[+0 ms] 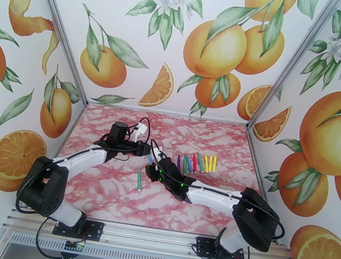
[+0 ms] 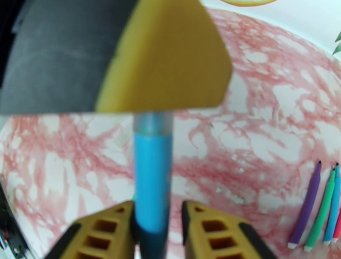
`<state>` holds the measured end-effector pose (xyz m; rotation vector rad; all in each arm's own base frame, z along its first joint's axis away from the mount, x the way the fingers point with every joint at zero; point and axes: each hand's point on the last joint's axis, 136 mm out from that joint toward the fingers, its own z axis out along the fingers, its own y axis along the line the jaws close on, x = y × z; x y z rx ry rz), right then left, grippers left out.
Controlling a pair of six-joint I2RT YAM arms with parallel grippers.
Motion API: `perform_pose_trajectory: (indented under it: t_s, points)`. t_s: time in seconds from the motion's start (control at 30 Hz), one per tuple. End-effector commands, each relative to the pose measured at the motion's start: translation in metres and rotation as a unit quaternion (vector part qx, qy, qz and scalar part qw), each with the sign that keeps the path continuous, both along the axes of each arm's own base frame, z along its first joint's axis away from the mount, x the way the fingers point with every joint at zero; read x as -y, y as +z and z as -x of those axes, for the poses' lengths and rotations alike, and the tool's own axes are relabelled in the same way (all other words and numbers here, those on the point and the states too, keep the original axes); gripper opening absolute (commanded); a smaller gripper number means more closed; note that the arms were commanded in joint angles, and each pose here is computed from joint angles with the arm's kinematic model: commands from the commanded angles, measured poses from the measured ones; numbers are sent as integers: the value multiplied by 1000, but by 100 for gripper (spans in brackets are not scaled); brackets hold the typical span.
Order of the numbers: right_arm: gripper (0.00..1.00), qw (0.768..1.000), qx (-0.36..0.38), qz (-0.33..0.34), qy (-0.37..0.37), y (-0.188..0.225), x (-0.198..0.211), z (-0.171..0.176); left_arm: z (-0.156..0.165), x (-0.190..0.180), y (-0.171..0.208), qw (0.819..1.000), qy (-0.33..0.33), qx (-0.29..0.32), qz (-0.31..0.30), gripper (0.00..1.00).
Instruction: Open the pen caps
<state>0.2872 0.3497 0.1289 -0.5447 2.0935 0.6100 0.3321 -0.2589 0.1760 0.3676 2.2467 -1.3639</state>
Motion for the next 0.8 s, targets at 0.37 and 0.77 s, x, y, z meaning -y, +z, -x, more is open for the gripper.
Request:
perform_pose_trajectory:
  t_s: [0.37, 0.77]
  points:
    - [18, 999, 9, -30, 13, 15, -15, -9, 0, 4, 20, 1000, -13, 26, 13, 0]
    - [3, 999, 5, -28, 24, 0, -2, 6, -21, -10, 21, 999, 32, 21, 15, 0]
